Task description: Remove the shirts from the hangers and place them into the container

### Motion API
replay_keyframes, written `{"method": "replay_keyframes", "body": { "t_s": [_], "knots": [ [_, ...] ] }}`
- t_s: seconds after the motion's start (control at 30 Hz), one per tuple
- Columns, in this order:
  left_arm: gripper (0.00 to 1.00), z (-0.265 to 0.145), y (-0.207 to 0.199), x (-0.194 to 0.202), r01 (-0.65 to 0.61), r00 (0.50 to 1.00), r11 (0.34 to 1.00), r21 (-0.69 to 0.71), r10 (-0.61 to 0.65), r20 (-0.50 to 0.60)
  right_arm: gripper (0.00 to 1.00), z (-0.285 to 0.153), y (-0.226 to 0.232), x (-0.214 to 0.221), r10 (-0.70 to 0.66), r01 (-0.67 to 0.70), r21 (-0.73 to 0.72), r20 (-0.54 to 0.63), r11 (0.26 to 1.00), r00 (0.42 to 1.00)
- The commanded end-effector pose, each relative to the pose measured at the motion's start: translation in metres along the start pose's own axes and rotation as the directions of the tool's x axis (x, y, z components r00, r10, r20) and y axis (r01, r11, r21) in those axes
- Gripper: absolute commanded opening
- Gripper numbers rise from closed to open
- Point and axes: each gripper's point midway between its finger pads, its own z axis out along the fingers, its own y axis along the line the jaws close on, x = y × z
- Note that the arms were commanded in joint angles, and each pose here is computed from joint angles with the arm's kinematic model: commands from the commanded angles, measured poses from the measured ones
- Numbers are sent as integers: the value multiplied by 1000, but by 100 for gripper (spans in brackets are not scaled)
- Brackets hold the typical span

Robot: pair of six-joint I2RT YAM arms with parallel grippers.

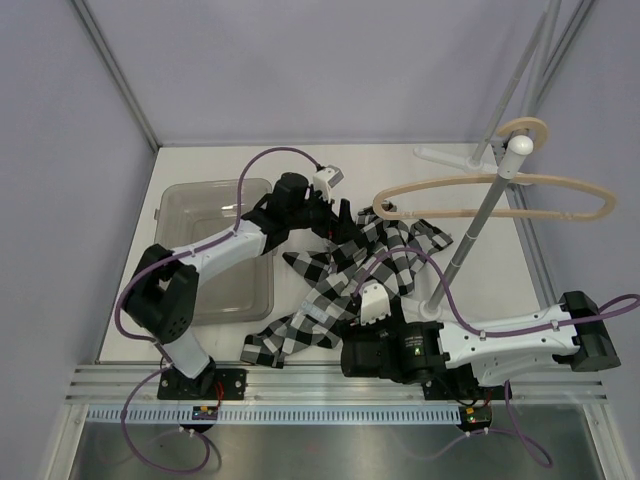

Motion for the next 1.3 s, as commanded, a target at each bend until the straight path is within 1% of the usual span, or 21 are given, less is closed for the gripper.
{"method": "replay_keyframes", "body": {
  "t_s": [0.0,0.27,0.33,0.37,0.4,0.47,0.5,0.53,0.67,0.7,0.77,0.8,0.87,0.93,0.97,1.0,1.03,1.1,1.17,1.2,1.27],
  "knots": [
    [90,14,-11,-13,-56,998,995,79,54,26,91,-3,1,-6,66,-66,-1,28,998,997],
    [87,33,-16,17,-30,997,992,121,39,-70,91,-7,-2,-10,104,-102,-39,49,994,993],
    [83,37,-17,20,-28,995,991,128,40,-87,91,-8,-3,-11,112,-110,-44,51,993,992],
    [76,38,-17,25,-20,994,991,134,34,-106,91,-8,-4,-10,116,-114,-44,49,993,992],
    [53,39,-18,24,-17,994,991,135,32,-108,91,-9,-4,-11,121,-119,-46,50,992,991],
    [28,39,-19,21,-17,993,990,139,32,-111,91,-9,-4,-9,121,-119,-47,47,992,991],
    [3,39,-19,16,-26,993,990,137,41,-108,91,-9,-4,-10,124,-122,-46,47,991,991],
    [0,38,-18,12,-31,994,991,129,44,-102,91,-9,-4,-10,123,-121,-45,47,992,991],
    [0,17,-8,-27,-51,998,998,35,53,-40,91,-10,-2,-11,118,-116,-42,48,992,992],
    [0,0,-12,-48,-81,997,997,11,81,9,90,-10,-4,-10,110,-109,-34,45,993,993],
    [0,-28,3,-77,-93,993,990,-108,100,62,91,-11,-6,-11,115,-113,-26,51,993,992],
    [0,-54,6,-101,-113,984,981,-160,133,116,91,-12,-6,-12,121,-119,-32,54,992,991],
    [0,-87,18,-123,-111,977,951,-288,158,146,91,-13,-7,-13,125,-123,-38,59,992,990],
    [0,-133,18,-164,-136,947,909,-394,236,218,90,-14,-5,-15,136,-132,-58,65,990,989],
    [0,-147,14,-177,-145,935,898,-415,262,239,91,-14,-4,-16,137,-132,-66,69,989,988],
    [0,-171,6,-204,-167,907,883,-439,312,284,91,-14,-2,-18,145,-139,-76,74,987,987],
    [0,-183,1,-211,-176,899,877,-447,328,289,91,-14,-1,-19,142,-136,-74,81,988,987],
    [0,-211,-19,-234,-211,857,860,-465,392,336,91,-12,0,-19,127,-122,-63,86,991,988],
    [0,-246,-53,-263,-235,791,858,-458,442,423,91,-14,4,-29,117,-111,-58,106,992,987],
    [0,-248,-54,-264,-235,787,857,-459,444,427,92,-14,3,-28,112,-107,-54,105,993,988],
    [0,-269,-75,-278,-251,753,857,-451,465,465,94,-18,7,-35,104,-97,-66,116,993,988]
  ]
}}
